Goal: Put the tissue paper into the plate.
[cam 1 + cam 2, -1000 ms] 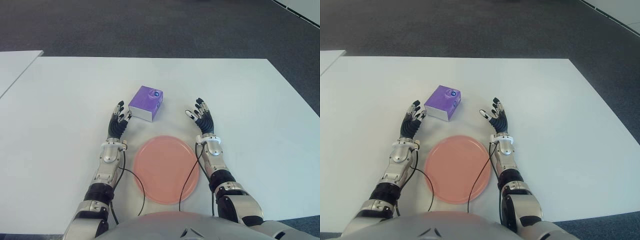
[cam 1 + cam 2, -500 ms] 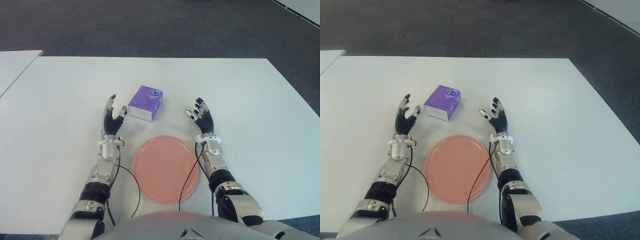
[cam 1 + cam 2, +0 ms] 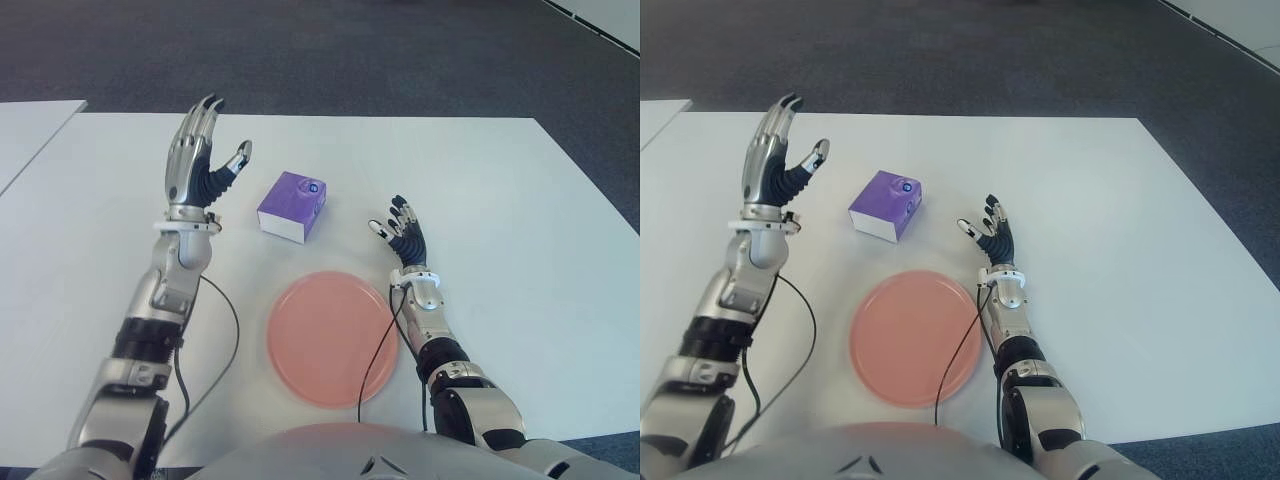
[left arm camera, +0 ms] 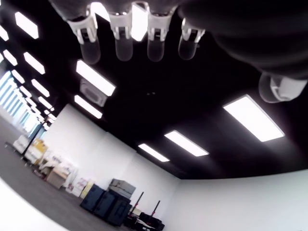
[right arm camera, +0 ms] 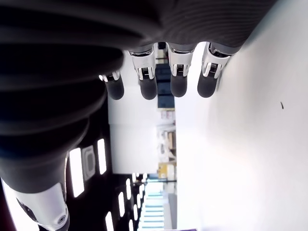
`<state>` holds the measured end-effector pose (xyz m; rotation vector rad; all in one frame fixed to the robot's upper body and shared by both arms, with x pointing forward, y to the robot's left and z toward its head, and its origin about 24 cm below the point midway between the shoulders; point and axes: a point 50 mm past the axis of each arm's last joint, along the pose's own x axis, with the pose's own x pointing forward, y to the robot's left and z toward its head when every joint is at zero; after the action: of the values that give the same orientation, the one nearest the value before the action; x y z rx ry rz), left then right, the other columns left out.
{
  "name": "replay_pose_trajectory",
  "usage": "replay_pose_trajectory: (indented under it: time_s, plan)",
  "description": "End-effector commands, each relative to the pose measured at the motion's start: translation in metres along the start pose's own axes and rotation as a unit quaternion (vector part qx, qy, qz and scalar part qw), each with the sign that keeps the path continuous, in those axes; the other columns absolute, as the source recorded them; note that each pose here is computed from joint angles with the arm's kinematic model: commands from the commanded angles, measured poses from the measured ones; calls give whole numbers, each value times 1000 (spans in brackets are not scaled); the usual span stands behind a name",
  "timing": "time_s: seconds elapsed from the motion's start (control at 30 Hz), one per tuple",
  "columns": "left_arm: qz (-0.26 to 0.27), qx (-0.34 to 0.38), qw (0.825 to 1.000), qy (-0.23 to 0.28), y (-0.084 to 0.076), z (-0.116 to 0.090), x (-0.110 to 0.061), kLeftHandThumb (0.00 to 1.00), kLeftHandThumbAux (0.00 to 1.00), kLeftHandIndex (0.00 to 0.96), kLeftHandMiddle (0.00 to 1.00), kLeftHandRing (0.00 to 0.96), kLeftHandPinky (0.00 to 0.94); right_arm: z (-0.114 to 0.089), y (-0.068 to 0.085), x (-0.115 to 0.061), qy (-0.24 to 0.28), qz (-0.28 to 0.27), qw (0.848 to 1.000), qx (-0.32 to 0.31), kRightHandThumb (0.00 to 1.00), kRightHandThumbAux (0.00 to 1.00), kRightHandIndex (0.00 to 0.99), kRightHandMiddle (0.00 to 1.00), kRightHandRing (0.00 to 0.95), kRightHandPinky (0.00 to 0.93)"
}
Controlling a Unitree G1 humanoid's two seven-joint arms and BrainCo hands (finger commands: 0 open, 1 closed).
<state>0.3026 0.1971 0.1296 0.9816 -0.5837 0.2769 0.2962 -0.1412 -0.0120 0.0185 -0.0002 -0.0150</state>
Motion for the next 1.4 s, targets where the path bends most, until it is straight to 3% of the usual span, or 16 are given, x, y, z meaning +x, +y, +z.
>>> replay_pose_trajectory:
  time_s: [0.03, 0.37, 0.63, 0.8, 1.03, 1.4]
  plan:
    - [-15, 38, 998, -48, -1, 2, 10, 228, 118, 0, 0, 0, 0, -23, 0, -14, 60, -10, 998, 6, 57, 727, 0, 0, 0, 0]
    - [-34, 82, 992, -94, 7, 8, 24, 232, 65, 0, 0, 0, 0, -23, 1, -13, 58, -10, 998, 6, 65, 721, 0, 0, 0, 0]
    - [-71, 99, 986, -117, 3, 15, 32, 209, 111, 0, 0, 0, 0, -24, 2, -12, 63, -9, 998, 12, 68, 735, 0, 0, 0, 3]
    - [-154, 115, 969, -158, -32, 18, 27, 217, 154, 0, 0, 0, 0, -24, 3, -11, 67, -7, 998, 16, 76, 744, 0, 0, 0, 6]
    - [-242, 137, 942, -189, -54, 5, 18, 242, 166, 0, 0, 0, 0, -26, 4, -10, 75, -5, 997, 16, 79, 740, 0, 0, 0, 2]
    - [-315, 195, 892, -260, -63, -10, 15, 219, 148, 0, 0, 0, 0, -28, 5, -10, 88, -2, 996, 2, 88, 728, 0, 0, 0, 0]
